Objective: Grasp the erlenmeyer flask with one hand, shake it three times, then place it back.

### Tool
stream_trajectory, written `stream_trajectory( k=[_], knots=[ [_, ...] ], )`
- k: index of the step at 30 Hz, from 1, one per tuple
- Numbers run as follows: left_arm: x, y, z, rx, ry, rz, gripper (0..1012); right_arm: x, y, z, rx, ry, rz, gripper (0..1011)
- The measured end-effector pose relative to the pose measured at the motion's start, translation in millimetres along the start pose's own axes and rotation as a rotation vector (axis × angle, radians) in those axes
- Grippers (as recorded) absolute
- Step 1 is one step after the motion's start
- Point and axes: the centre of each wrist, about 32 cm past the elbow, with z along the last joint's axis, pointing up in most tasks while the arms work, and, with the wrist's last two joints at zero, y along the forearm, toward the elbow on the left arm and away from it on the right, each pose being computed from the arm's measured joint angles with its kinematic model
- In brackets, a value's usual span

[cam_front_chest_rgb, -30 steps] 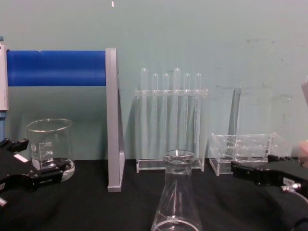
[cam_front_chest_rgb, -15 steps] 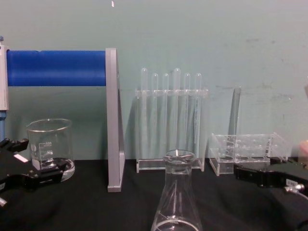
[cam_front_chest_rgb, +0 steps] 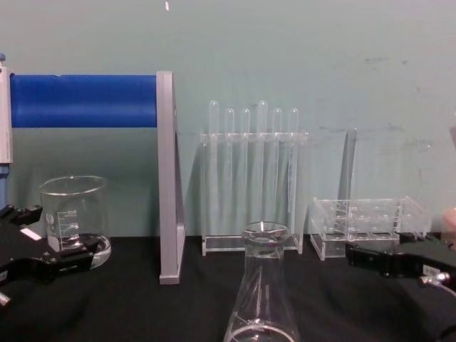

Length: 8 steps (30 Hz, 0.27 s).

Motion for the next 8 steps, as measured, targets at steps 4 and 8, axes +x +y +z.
stream_trajectory(
  k=[4, 8],
  knots=[
    [0.0, 0.0, 0.0, 0.0, 0.0, 0.0, 1001, 0.0, 0.0, 0.1, 0.001, 0.0, 0.0, 1000],
    [0.0, 0.0, 0.0, 0.0, 0.0, 0.0, 1001, 0.0, -0.1, 0.1, 0.002, -0.001, -0.001, 1000]
  ],
)
